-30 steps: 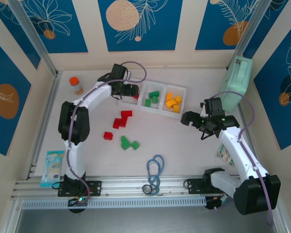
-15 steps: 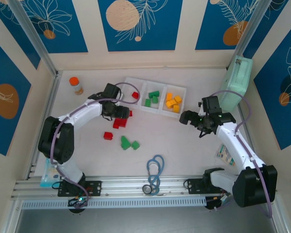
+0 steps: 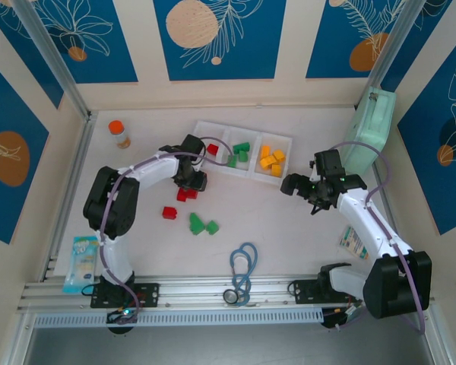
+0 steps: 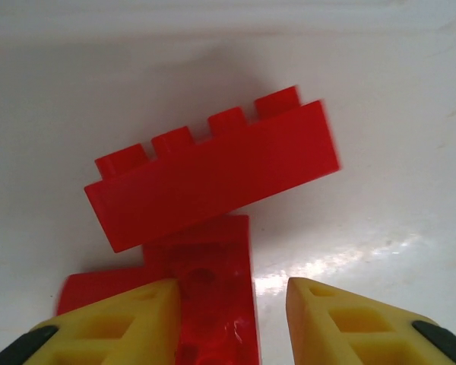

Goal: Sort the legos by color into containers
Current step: Pick up the lego from the center of the table.

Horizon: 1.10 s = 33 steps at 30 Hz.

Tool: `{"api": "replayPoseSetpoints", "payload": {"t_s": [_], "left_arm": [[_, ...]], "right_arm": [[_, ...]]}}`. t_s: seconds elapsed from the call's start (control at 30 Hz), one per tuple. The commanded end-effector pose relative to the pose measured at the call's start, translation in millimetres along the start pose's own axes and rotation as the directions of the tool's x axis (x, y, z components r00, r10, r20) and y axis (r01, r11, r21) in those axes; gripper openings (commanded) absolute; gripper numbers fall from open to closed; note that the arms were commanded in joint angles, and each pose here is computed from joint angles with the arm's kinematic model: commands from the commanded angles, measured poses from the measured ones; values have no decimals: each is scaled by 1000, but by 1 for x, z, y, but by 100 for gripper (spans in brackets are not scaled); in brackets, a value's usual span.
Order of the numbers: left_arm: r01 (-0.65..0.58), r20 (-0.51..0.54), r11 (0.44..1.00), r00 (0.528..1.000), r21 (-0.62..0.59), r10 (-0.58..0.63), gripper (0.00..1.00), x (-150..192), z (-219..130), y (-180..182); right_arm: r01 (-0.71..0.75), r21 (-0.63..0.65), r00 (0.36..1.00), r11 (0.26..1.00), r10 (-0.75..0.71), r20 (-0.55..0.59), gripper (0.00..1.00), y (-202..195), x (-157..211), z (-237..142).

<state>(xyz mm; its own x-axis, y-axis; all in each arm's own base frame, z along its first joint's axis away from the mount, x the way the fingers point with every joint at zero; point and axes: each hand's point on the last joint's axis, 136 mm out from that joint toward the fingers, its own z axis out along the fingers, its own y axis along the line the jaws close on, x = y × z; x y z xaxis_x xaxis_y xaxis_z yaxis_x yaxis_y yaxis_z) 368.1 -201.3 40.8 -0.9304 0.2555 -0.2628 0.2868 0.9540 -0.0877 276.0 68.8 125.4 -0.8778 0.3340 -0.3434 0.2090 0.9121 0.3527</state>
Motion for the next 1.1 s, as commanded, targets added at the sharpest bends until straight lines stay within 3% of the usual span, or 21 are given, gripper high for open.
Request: {"api": "replayPoseSetpoints", "payload": {"t_s": [0.0,0.2,0.4,0.87,1.07], "left_arm": [[10,-12,1000,1000,-21,-10,41,-2,0,6],[8,-12,1000,1000,0,-8,47,-3,2,2],[4,-31,1000,1000,16,-3,47,3,6,0],[-18,-28,999,999,-48,17,24,17,8,12],[-5,95,1000,995,-26,7,16,2,-27,4]], "right_arm": [[-5,16,1000,1000,5,-6,100,-5,6,2],[1,23,1000,1000,-1,-5,100,-7,6,2],[0,21,1000,1000,0,0,100,-6,4,1],[-9,12,1000,1000,9,-3,100,-5,3,5],[-4,17,1000,1000,3,15,100,-5,0,0]]}}
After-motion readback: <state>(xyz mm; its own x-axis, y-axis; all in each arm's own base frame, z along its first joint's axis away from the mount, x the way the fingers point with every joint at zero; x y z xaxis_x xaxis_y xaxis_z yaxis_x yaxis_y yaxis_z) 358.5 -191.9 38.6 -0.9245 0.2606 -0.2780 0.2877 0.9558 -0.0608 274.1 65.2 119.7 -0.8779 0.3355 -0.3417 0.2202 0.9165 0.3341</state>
